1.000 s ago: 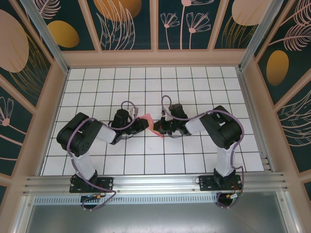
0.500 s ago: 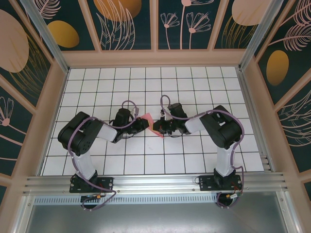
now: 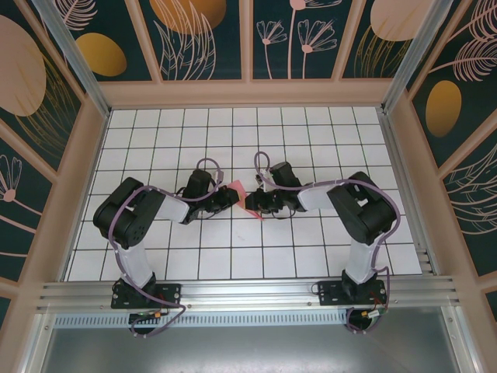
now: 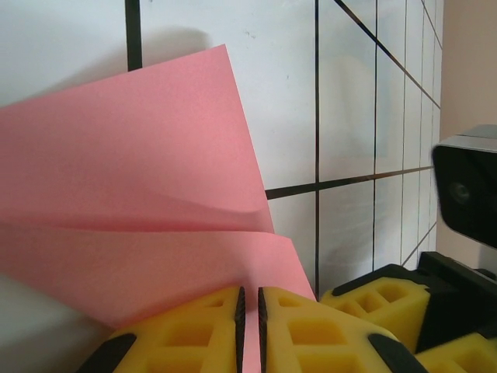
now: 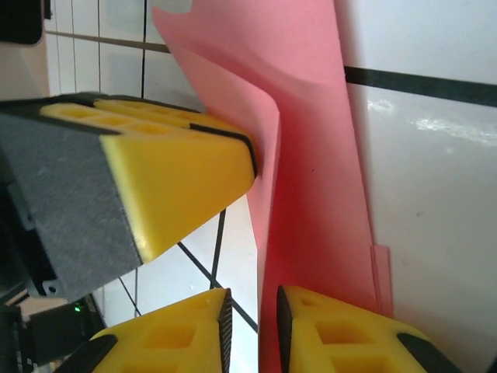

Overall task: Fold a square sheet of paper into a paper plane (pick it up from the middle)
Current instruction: Fold the wing for the fifth time at the center of the table.

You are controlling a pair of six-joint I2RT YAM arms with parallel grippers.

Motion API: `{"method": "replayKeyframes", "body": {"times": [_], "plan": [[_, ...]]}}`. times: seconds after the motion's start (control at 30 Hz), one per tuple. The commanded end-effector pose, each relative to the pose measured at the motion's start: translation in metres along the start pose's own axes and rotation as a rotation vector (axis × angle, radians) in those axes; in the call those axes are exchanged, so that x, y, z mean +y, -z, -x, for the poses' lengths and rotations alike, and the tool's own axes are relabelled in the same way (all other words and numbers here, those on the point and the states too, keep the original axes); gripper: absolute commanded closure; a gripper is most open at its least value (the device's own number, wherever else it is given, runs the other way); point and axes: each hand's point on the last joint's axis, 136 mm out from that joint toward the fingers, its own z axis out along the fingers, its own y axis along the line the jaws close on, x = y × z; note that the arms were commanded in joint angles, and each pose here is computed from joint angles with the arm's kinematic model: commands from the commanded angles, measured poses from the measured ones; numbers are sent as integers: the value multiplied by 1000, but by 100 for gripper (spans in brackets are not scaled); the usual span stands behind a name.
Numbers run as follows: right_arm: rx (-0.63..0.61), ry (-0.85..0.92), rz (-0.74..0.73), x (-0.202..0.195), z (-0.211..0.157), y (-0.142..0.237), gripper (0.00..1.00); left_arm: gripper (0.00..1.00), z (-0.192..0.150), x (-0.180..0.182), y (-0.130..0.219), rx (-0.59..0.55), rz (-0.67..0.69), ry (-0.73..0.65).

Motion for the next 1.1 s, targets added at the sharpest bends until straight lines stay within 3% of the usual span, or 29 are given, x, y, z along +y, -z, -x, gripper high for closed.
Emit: {"method": "replayKeyframes", "body": {"times": [0.0,0.23,0.43,0.73,1.07], "plan": [[-30,149,-42,9,9,15,73,83,-5,36,-8,3,135,20],[-19,343,-185,-5,2,15,72,83,-5,37,-9,10,141,19],[4,476,-209,3,-8,5,74,83,-5,38,-9,13,146,20],[-13,515,-273,-11,-6,2,80,83,-3,34,-9,18,144,13],[-10,488,-210,-8,-15,4,92,81,9,16,-4,6,134,-42]]}}
